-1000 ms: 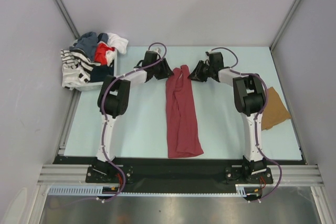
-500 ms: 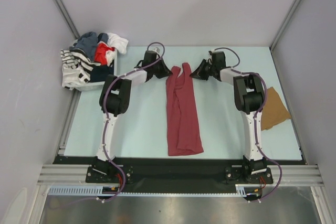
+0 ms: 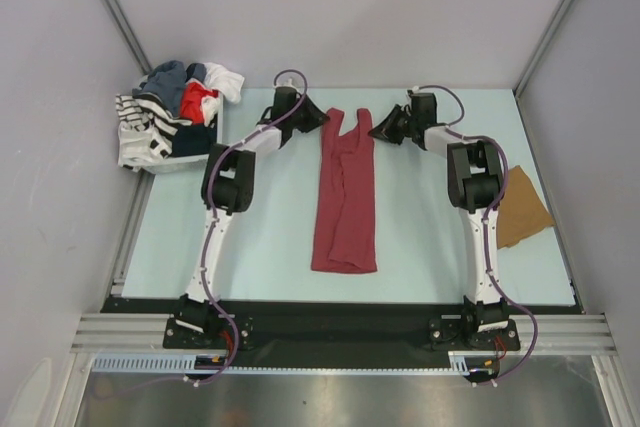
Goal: Fold and stack the tank tops
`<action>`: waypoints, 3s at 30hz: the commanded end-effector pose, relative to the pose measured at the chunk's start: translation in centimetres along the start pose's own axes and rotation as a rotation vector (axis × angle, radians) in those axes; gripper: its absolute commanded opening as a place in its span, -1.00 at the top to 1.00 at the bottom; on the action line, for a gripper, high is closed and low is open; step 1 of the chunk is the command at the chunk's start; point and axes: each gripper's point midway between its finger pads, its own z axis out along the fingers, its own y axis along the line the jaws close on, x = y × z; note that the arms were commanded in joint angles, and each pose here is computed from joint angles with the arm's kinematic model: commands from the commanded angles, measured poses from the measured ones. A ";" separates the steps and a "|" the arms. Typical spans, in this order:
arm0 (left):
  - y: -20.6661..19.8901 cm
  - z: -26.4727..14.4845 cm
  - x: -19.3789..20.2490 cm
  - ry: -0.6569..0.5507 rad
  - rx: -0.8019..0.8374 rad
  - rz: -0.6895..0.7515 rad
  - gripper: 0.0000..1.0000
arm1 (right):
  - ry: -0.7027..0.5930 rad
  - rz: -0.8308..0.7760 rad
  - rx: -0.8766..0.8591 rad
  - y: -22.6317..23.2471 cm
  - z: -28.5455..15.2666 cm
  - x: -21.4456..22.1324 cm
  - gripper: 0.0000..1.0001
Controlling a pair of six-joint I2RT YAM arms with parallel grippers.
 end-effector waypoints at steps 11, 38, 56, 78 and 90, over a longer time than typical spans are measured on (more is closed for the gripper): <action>-2.2 -4.1 -6.1 -0.109 0.063 0.047 -1.00 | -0.106 -0.060 -0.014 3.4 -3.1 -4.2 -0.07; 1.1 -34.7 21.7 0.095 -0.057 0.216 -0.86 | 0.093 -0.223 0.186 2.4 -24.4 26.7 0.08; 2.4 -35.2 26.9 0.183 -0.208 0.369 -0.63 | 0.099 -0.512 0.547 2.7 -23.8 31.7 0.31; 3.8 -33.1 31.0 0.314 -0.236 0.339 0.14 | 0.145 -0.392 0.477 0.9 -25.7 34.0 1.00; 3.5 -34.1 32.3 0.349 -0.211 0.305 0.16 | 0.148 -0.234 0.335 -0.4 -27.2 34.3 0.88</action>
